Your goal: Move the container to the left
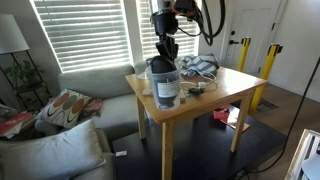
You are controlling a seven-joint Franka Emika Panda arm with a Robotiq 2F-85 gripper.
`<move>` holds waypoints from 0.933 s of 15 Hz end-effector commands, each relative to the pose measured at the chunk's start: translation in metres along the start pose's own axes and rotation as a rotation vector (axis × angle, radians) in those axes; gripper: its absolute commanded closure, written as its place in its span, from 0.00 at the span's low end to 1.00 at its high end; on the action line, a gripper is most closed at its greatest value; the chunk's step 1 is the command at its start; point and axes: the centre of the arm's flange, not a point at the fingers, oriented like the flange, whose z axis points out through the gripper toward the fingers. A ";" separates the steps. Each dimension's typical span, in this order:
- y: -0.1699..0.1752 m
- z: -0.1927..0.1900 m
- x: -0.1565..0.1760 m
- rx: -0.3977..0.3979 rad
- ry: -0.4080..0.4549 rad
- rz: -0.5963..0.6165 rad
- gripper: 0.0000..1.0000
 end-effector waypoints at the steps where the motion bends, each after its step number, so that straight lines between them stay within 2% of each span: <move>1: -0.015 0.014 0.002 -0.021 -0.055 -0.065 0.99; 4: -0.020 0.022 0.001 -0.045 -0.072 -0.086 0.99; 9: -0.017 0.020 -0.003 -0.097 -0.046 -0.102 0.99; 14: -0.019 0.023 0.003 -0.108 -0.020 -0.169 0.99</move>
